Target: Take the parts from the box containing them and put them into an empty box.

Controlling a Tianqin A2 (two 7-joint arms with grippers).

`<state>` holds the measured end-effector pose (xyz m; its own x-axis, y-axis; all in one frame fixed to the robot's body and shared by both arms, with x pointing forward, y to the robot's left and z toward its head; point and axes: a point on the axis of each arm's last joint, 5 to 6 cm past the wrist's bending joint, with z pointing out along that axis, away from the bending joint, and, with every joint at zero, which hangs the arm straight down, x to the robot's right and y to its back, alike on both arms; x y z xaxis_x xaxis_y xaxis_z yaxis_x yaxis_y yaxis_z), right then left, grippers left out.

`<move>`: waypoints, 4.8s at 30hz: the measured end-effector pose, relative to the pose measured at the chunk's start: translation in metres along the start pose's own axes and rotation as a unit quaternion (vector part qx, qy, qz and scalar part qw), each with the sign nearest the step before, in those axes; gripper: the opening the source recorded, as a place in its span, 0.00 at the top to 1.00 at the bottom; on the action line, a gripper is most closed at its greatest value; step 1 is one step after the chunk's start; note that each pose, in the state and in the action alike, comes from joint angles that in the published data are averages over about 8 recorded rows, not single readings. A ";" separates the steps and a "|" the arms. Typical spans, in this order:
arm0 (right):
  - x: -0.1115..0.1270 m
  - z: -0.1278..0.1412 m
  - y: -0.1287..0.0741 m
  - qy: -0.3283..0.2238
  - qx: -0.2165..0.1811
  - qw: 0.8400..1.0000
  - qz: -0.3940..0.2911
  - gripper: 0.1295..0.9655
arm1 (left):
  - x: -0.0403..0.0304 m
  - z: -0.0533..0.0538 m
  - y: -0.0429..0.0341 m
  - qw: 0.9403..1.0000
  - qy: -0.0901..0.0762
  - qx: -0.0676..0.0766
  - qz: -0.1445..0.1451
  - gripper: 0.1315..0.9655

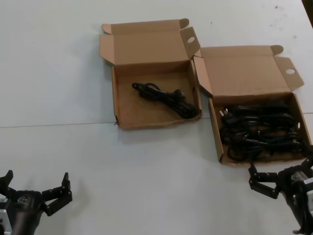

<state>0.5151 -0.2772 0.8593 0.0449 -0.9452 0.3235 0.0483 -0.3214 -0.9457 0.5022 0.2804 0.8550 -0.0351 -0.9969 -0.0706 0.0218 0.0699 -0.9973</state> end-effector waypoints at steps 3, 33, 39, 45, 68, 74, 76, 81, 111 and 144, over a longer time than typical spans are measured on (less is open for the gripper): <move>0.000 0.000 0.000 0.000 0.000 1.000 0.000 0.00 | 0.0000 0.000 0.0000 1.000 0.000 0.000 0.000 0.00; 0.000 0.000 0.000 0.000 0.000 1.000 0.000 0.00 | 0.0000 0.000 0.0000 1.000 0.000 0.000 0.000 0.00; 0.000 0.000 0.000 0.000 0.000 1.000 0.000 0.00 | 0.0000 0.000 0.0000 1.000 0.000 0.000 0.000 0.00; 0.000 0.000 0.000 0.000 0.000 1.000 0.000 0.00 | 0.0000 0.000 0.0000 1.000 0.000 0.000 0.000 0.00; 0.000 0.000 0.000 0.000 0.000 1.000 0.000 0.00 | 0.0000 0.000 0.0000 1.000 0.000 0.000 0.000 0.00; 0.000 0.000 0.000 0.000 0.000 1.000 0.000 0.00 | 0.0000 0.000 0.0000 1.000 0.000 0.000 0.000 0.00; 0.000 0.000 0.000 0.000 0.000 1.000 0.000 0.00 | 0.0000 0.000 0.0000 1.000 0.000 0.000 0.000 0.00; 0.000 0.000 0.000 0.000 0.000 1.000 0.000 0.00 | 0.0000 0.000 0.0000 1.000 0.000 0.000 0.000 0.00; 0.000 0.000 0.000 0.000 0.000 1.000 0.000 0.00 | 0.0000 0.000 0.0000 1.000 0.000 0.000 0.000 0.00; 0.000 0.000 0.000 0.000 0.000 1.000 0.000 0.00 | 0.0000 0.000 0.0000 1.000 0.000 0.000 0.000 0.00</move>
<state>0.5151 -0.2772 0.8593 0.0449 -0.9452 0.3235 0.0483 -0.3214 -0.9457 0.5022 0.2804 0.8550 -0.0351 -0.9969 -0.0706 0.0218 0.0699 -0.9973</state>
